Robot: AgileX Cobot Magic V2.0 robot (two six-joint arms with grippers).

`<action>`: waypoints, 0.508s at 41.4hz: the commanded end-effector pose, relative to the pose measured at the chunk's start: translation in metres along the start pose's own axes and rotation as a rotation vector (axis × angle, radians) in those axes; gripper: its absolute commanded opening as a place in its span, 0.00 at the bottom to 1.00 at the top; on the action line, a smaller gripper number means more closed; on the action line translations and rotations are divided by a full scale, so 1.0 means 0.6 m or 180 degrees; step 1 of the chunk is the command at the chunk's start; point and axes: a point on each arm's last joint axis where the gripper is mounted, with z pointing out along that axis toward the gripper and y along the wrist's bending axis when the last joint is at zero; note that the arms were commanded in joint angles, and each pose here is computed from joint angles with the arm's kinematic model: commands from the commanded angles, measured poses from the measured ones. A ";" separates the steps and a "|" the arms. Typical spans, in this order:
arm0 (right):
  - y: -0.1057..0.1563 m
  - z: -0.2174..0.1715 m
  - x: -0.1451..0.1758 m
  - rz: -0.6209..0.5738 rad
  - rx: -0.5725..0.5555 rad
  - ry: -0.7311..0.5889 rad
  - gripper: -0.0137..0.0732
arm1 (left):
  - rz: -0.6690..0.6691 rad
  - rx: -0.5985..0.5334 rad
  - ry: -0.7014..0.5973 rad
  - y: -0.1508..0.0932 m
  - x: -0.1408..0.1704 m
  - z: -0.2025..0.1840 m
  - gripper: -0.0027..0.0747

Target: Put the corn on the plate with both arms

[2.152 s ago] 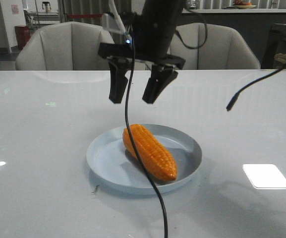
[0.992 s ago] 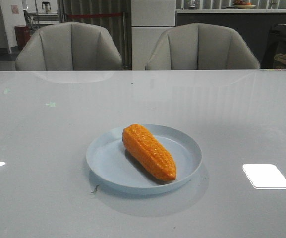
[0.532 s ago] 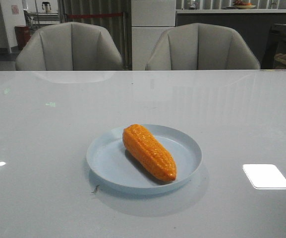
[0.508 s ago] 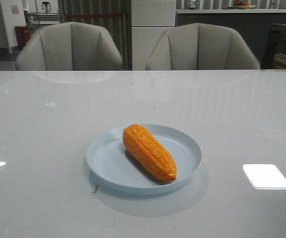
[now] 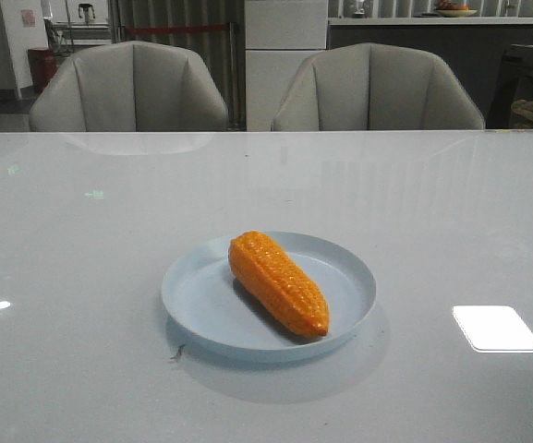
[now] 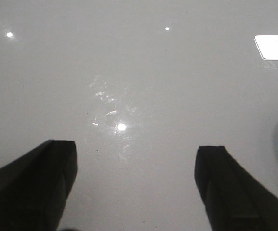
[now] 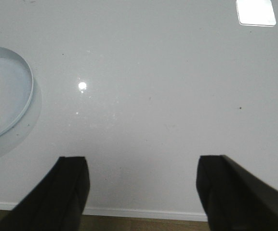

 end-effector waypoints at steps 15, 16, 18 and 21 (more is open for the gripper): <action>-0.001 -0.010 -0.020 0.0037 0.0014 -0.0291 0.82 | -0.0019 -0.0073 -0.0318 0.004 -0.025 -0.009 0.16; -0.001 -0.010 -0.020 0.0037 0.0014 -0.0291 0.82 | -0.0019 -0.0073 -0.0318 0.004 -0.025 -0.009 0.14; -0.001 -0.010 -0.020 0.0037 0.0014 -0.0291 0.82 | -0.0019 -0.0073 -0.0318 0.004 -0.025 -0.009 0.16; -0.001 -0.010 -0.020 0.0037 0.0014 -0.0291 0.82 | -0.0019 -0.0073 -0.0318 0.004 -0.025 -0.009 0.16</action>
